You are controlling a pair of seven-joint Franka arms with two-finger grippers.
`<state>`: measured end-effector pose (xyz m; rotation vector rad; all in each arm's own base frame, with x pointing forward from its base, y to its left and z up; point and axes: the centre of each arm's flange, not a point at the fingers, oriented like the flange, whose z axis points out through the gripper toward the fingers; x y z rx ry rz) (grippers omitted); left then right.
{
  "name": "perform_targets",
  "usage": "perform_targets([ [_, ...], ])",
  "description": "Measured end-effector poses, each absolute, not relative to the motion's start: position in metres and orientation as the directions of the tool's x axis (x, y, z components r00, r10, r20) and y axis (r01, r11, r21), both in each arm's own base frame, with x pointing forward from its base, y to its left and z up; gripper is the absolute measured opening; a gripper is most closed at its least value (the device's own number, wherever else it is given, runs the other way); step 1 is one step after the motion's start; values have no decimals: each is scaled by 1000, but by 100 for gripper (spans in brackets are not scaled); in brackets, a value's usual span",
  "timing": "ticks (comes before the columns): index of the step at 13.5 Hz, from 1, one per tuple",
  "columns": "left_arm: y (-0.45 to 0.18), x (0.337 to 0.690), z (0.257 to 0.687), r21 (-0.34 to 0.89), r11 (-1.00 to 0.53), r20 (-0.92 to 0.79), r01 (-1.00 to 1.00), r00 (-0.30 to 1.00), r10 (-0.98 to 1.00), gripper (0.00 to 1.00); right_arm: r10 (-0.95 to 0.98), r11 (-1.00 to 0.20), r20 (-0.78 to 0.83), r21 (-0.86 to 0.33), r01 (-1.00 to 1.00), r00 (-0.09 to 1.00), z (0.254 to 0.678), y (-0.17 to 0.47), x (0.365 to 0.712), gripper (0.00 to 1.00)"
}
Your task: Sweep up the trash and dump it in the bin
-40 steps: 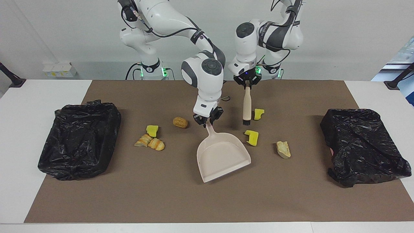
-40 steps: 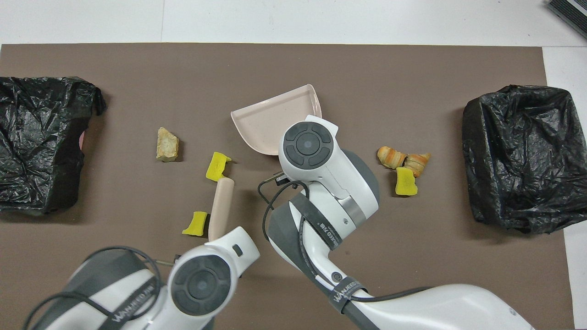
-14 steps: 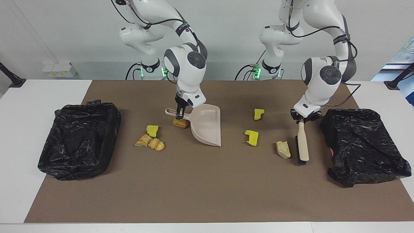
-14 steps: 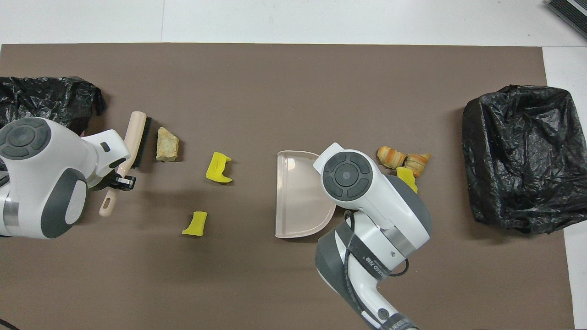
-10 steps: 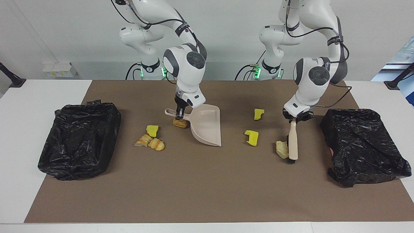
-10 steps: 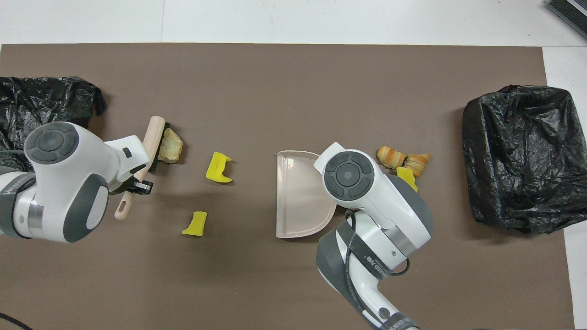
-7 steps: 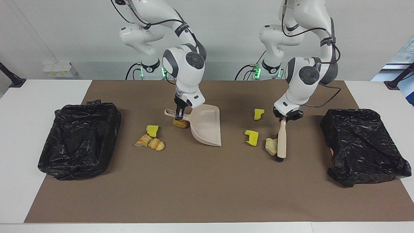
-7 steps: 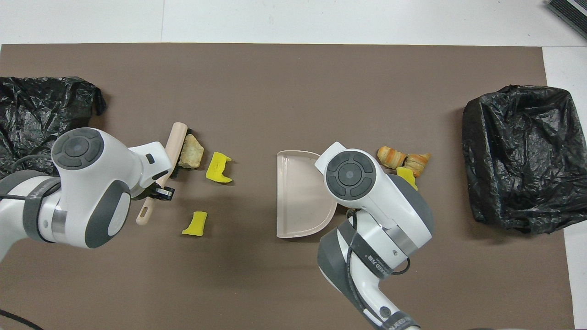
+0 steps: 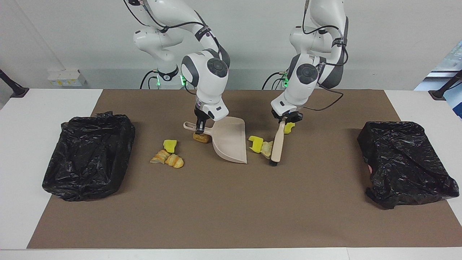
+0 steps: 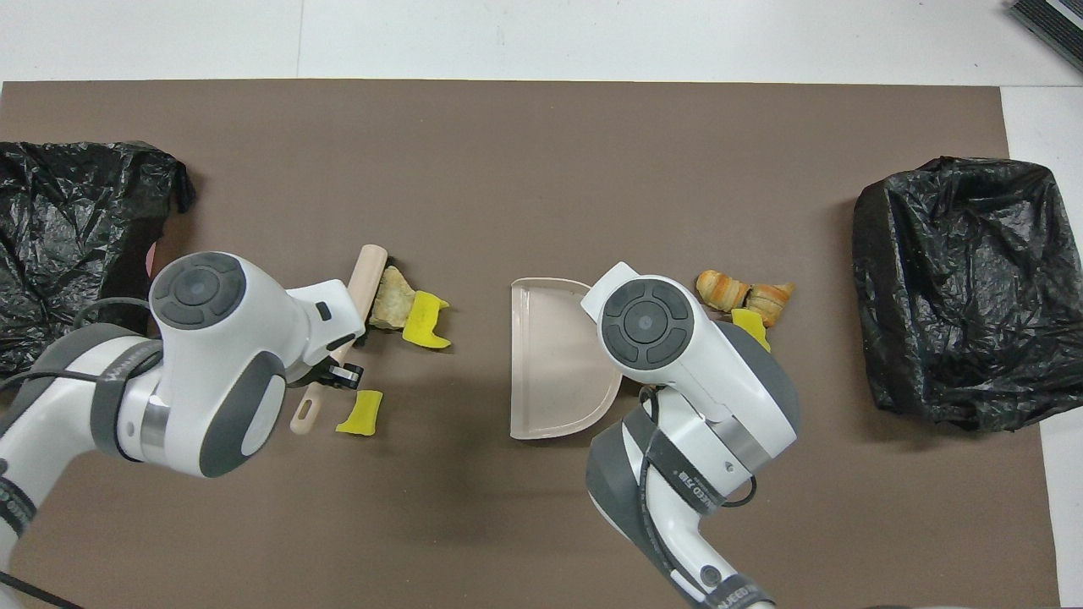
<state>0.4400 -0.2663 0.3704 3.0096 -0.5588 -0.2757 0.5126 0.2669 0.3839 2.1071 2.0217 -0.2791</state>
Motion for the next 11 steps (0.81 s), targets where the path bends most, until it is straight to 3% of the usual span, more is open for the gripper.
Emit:
perform_targets([
  [5,-336,392,386,159,-932,-168,-325,922,-350,26,960,-39,-278,19,999,43,384,267,513,32],
  [11,-353,395,419,201,-976,-173,-79,978,-115,26,960,-39,-278,18,999,42,383,267,512,32],
])
